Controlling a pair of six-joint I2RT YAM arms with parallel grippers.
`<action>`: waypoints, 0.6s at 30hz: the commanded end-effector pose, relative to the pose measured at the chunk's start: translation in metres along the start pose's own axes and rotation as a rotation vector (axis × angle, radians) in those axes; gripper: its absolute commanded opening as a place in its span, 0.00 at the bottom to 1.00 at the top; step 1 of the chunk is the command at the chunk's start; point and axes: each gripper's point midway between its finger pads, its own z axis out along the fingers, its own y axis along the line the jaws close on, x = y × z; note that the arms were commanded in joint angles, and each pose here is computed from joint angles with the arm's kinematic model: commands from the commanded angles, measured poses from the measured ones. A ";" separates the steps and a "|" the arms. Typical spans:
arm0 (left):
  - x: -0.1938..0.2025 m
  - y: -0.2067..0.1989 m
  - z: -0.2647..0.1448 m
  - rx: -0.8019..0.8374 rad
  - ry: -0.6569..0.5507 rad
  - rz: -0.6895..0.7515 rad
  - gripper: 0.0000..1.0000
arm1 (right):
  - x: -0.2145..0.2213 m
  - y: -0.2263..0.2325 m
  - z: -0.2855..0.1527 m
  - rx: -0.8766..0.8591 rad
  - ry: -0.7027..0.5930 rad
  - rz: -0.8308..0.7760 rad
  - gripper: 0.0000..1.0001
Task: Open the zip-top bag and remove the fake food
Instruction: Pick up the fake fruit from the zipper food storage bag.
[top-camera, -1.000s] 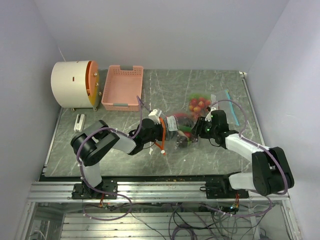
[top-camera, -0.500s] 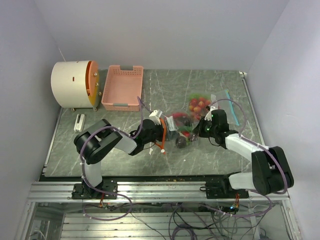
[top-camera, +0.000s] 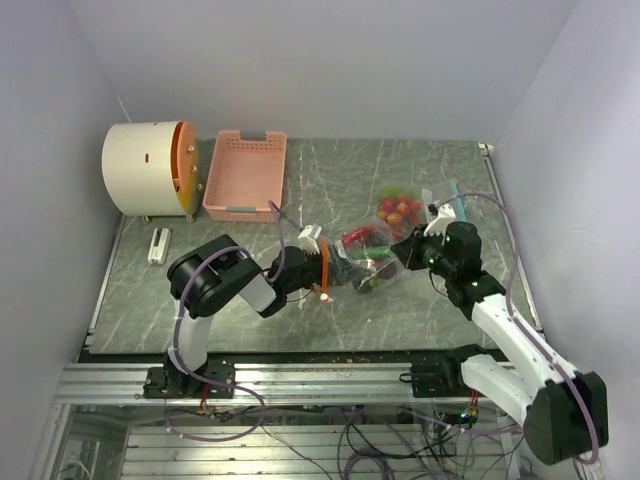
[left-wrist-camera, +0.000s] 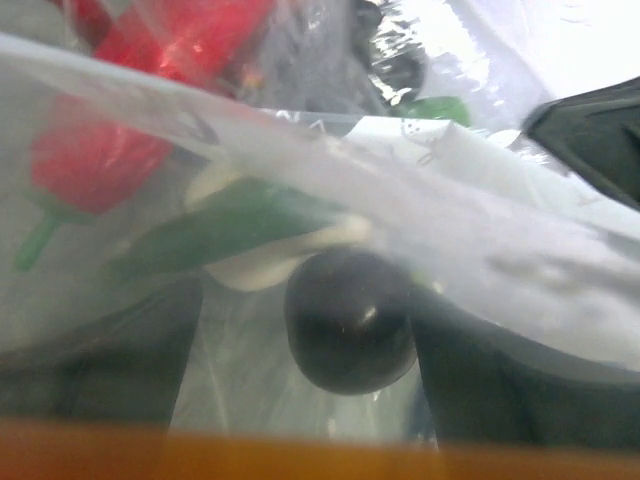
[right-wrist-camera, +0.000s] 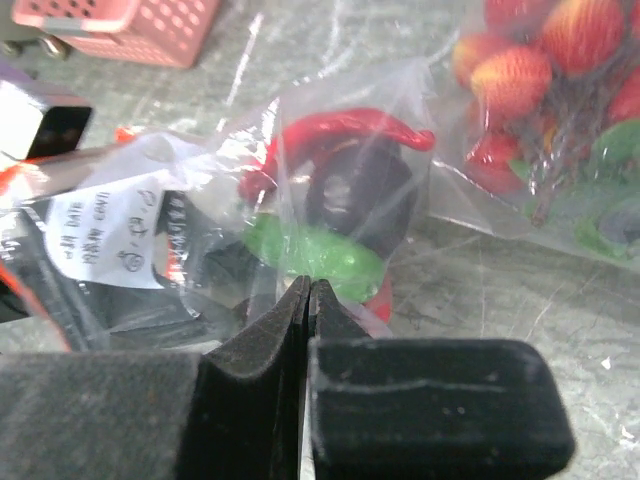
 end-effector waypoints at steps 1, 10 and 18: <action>-0.012 -0.019 -0.004 0.091 -0.060 0.012 0.96 | -0.030 0.018 -0.022 -0.035 -0.122 -0.082 0.00; -0.009 -0.016 -0.005 0.091 -0.058 0.008 0.93 | -0.016 0.011 -0.017 -0.023 -0.114 -0.071 0.00; -0.006 -0.004 -0.014 0.034 -0.057 0.036 0.74 | -0.026 0.015 -0.021 -0.034 -0.172 -0.071 0.00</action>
